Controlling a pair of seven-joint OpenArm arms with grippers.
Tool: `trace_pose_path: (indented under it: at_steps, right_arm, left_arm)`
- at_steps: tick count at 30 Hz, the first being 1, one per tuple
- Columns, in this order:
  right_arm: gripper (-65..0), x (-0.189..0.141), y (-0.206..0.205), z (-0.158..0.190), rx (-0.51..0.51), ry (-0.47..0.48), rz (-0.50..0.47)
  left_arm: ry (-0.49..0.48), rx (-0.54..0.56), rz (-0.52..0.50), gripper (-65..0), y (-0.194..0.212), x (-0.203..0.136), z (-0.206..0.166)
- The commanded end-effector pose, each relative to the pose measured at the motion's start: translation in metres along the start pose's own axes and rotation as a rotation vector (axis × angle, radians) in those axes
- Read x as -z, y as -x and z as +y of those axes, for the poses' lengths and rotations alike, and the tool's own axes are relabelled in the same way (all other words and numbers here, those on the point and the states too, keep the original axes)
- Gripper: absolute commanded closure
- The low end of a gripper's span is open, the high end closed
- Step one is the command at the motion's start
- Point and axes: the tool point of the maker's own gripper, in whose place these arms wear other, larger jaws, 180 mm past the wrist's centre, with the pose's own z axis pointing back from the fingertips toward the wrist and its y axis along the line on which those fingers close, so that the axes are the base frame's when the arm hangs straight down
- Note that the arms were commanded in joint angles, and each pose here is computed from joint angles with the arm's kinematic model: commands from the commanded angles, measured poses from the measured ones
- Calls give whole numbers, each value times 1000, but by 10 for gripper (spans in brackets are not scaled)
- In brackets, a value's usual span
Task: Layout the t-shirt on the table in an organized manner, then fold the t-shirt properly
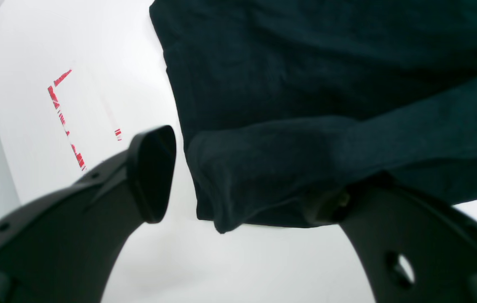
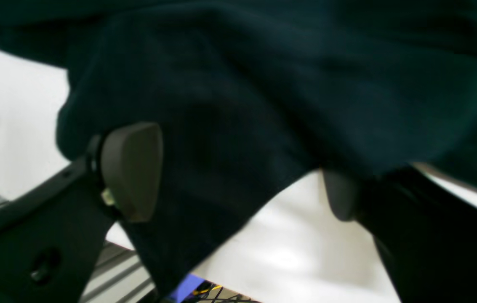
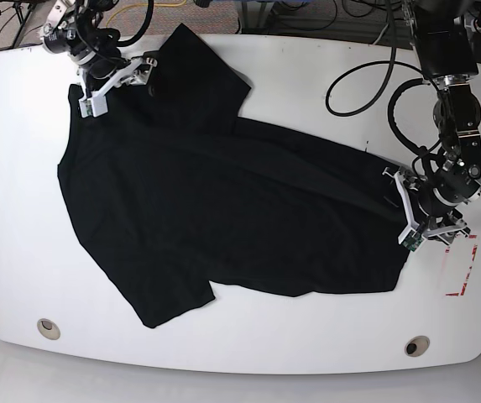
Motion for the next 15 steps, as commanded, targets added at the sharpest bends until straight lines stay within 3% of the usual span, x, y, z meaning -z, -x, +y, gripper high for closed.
trace_pose_path:
  at_steps: [1, 12, 15]
  right_arm:
    - [-553, 1, 20, 0, -1, 9, 85]
    - [-553, 1, 21, 2, -4, 4, 91]
    - [-553, 1, 21, 2, -4, 4, 91]
  left_arm:
    - [-25, 9, -45, -414, -15, -5, 10]
    - [-1, -4, 10, -418, -17, 19, 32]
    - [14, -10, 51, -469, -7, 26, 39]
